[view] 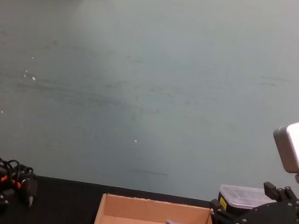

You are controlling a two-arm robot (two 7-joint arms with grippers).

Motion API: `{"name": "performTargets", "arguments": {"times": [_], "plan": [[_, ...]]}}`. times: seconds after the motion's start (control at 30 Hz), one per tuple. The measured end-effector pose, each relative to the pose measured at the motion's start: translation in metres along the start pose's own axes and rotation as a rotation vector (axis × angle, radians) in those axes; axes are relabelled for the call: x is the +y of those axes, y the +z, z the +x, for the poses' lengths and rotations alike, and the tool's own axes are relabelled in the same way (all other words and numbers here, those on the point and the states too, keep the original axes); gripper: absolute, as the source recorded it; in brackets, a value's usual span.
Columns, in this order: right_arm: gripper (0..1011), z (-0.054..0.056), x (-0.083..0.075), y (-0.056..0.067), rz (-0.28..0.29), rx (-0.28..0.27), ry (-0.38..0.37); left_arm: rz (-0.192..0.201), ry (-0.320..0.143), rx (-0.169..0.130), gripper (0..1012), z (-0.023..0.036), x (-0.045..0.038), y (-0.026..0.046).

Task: Use one hand to pick up the angle iron from the table and place it into the box.

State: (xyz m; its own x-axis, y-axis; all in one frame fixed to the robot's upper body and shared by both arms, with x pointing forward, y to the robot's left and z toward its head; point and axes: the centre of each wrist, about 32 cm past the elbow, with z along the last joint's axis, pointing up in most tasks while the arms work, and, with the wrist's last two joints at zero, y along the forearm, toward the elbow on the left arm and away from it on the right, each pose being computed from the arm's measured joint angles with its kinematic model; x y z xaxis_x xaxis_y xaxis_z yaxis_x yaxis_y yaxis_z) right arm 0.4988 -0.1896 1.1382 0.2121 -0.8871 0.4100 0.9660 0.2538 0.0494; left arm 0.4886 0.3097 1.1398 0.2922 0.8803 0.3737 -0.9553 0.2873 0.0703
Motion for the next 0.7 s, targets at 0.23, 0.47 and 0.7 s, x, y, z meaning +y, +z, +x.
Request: {"name": "performTargets", "arguments": {"times": [0.23,0.47,0.7], "plan": [[1004,0.0,0.0,0.0,0.0,0.0,0.0,0.0,0.0,0.0,1004,0.0,0.0,0.0],[1004,0.0,0.0,0.0,0.0,0.0,0.0,0.0,0.0,0.0,1005,0.0,0.0,0.0],[1004,0.0,0.0,0.0,0.0,0.0,0.0,0.0,0.0,0.0,1005,0.0,0.0,0.0]]}}
